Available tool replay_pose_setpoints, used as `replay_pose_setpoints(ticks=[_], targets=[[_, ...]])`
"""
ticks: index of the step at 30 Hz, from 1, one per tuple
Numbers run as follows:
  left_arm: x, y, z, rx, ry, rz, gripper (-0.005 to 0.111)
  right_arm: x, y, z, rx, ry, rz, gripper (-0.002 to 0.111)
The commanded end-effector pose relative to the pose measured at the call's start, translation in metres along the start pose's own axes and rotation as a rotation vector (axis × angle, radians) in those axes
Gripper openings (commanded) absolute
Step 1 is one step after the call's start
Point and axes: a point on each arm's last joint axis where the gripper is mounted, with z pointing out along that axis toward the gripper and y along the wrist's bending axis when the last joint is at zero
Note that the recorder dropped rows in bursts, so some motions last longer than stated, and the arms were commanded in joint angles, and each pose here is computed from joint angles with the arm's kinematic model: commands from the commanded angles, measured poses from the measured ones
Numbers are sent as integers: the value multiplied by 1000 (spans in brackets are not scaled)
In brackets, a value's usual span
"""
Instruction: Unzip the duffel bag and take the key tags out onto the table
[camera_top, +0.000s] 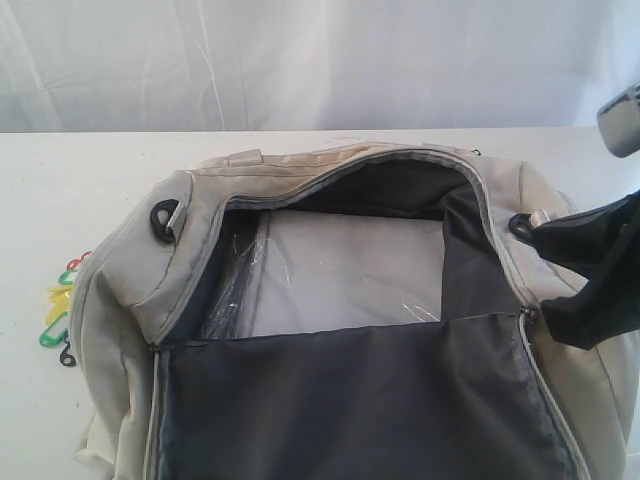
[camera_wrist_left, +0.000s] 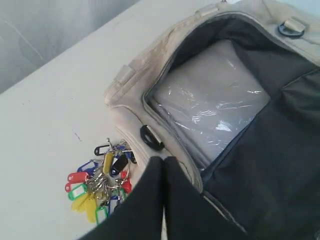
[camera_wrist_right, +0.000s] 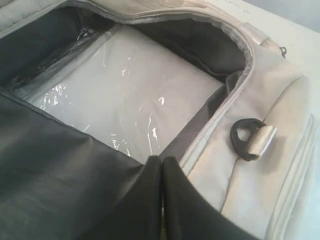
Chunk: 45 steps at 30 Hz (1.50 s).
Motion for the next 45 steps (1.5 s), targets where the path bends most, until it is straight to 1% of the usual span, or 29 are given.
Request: replay_pose_setpoints(ticks=[1,3,5,8,27,31,35,37,39,45], targets=[[20,-13,-23,-28,-132,-12,0,0,1,0,-2,-16,12,0],[27,-15,-24,-34,-150,-26,0,0,1,0,-3,-14,16,0],[34,-20,-27,-8,-123,-72,0,0,1,0,-4,-10,16,0],[36,-27,-32,53,-117,-81,0,0,1,0,-4,-10,16,0],[36,-27,-33,46,-129,-75,0,0,1,0,-4,-10,16,0],[43,-28,-48,-26,-168,-100,0,0,1,0,-4,-10,16,0],[57,-35,-74,-187,-231,-129,0,0,1,0,-4,-10,16,0],[65,-44,-88,-262,-273,-132,0,0,1,0,-4,-10,16,0],[74,-56,-101,-311,-316,-124,0,0,1,0,-4,-10,16,0],[103,-92,-136,-370,-458,-68,0,0,1,0,-4,-10,16,0]])
